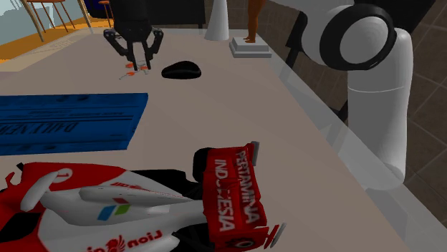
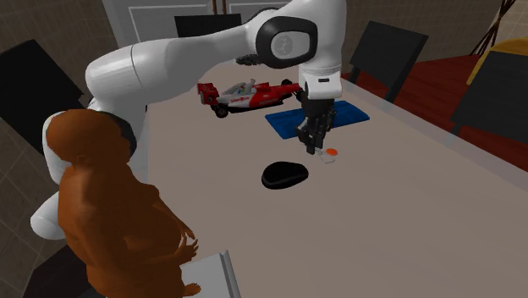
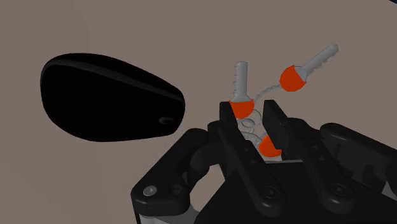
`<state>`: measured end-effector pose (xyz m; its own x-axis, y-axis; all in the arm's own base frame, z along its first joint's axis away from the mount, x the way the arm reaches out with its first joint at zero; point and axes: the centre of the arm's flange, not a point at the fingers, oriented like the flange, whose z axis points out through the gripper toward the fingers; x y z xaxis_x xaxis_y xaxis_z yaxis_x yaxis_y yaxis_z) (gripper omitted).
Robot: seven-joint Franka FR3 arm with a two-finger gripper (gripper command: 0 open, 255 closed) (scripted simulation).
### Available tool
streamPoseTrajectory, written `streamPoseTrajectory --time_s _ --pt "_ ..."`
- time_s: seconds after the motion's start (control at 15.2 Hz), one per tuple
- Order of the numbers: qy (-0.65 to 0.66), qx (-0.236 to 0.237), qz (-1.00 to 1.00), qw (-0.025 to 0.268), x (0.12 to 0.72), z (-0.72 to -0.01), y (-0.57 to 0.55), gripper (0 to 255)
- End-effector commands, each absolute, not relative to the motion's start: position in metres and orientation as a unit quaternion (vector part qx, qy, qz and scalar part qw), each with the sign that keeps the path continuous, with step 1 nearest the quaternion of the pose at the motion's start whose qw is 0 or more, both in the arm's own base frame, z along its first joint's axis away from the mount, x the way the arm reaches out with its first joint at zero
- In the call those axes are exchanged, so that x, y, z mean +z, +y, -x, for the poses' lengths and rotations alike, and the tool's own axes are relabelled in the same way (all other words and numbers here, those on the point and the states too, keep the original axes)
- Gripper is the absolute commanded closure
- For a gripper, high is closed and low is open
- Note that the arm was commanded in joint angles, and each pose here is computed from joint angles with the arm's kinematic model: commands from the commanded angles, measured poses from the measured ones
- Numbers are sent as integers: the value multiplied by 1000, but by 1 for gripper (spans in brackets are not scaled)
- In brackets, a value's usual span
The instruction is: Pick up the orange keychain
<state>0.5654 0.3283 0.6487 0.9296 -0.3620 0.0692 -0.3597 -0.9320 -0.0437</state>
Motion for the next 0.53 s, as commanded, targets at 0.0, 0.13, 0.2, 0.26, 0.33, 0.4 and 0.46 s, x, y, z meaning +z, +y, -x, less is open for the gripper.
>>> streamPoseTrajectory --time_s 0.0,0.13,0.2,0.26,0.33,0.4,0.46 --pt "184 -38 982 15 659 -566 328 255" --pt "184 -38 982 15 670 -566 328 255" --pt "184 -38 982 15 675 -566 328 255" --pt "184 -38 982 15 680 -566 328 255" --pt "184 -38 982 15 686 -566 328 255" --pt "184 -38 982 15 686 -566 328 255" --pt "184 -38 982 15 686 -566 328 255"
